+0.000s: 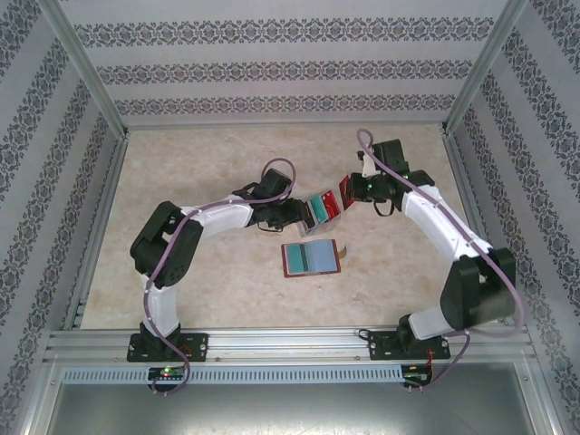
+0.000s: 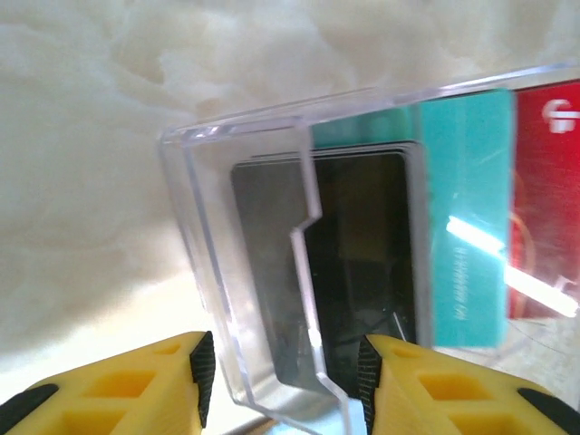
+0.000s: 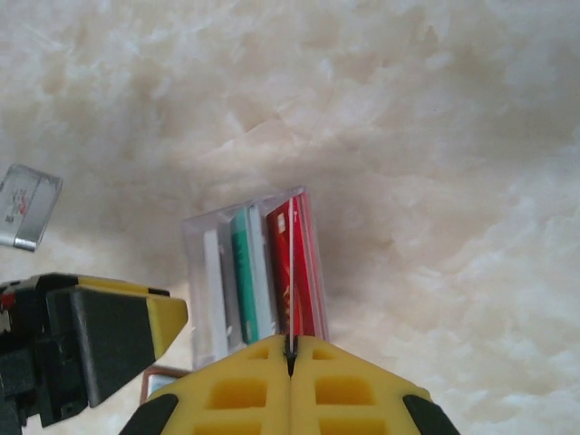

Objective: Put the credit cards into the card holder

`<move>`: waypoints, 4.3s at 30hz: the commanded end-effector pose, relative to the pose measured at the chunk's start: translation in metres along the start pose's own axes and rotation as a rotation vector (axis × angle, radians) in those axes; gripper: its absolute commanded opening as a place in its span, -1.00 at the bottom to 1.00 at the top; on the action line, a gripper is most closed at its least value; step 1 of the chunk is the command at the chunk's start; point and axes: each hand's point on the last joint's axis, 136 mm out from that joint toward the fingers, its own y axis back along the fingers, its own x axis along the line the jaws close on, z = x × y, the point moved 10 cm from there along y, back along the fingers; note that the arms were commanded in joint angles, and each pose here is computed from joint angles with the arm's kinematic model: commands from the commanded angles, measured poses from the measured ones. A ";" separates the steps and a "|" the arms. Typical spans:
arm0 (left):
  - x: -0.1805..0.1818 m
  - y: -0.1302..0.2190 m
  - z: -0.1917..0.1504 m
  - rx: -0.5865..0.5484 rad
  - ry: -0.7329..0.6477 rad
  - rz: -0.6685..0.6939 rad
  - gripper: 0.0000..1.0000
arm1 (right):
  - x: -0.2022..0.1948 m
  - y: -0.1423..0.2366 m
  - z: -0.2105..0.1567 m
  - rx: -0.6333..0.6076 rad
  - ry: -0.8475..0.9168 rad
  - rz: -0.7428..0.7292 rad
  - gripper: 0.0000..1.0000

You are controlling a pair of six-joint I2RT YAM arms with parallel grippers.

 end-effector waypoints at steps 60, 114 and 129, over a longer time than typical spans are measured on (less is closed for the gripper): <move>0.022 0.050 -0.080 0.053 0.064 -0.358 -1.00 | 0.000 -0.029 -0.129 0.202 -0.242 0.168 -0.15; 0.031 -0.023 -0.096 -0.010 0.127 -0.320 -1.00 | -0.032 -0.087 -0.163 0.392 -0.199 -0.089 -0.47; 0.022 -0.033 -0.103 0.067 0.112 -0.289 -0.81 | -0.029 -0.085 -0.160 0.377 -0.218 -0.069 -0.44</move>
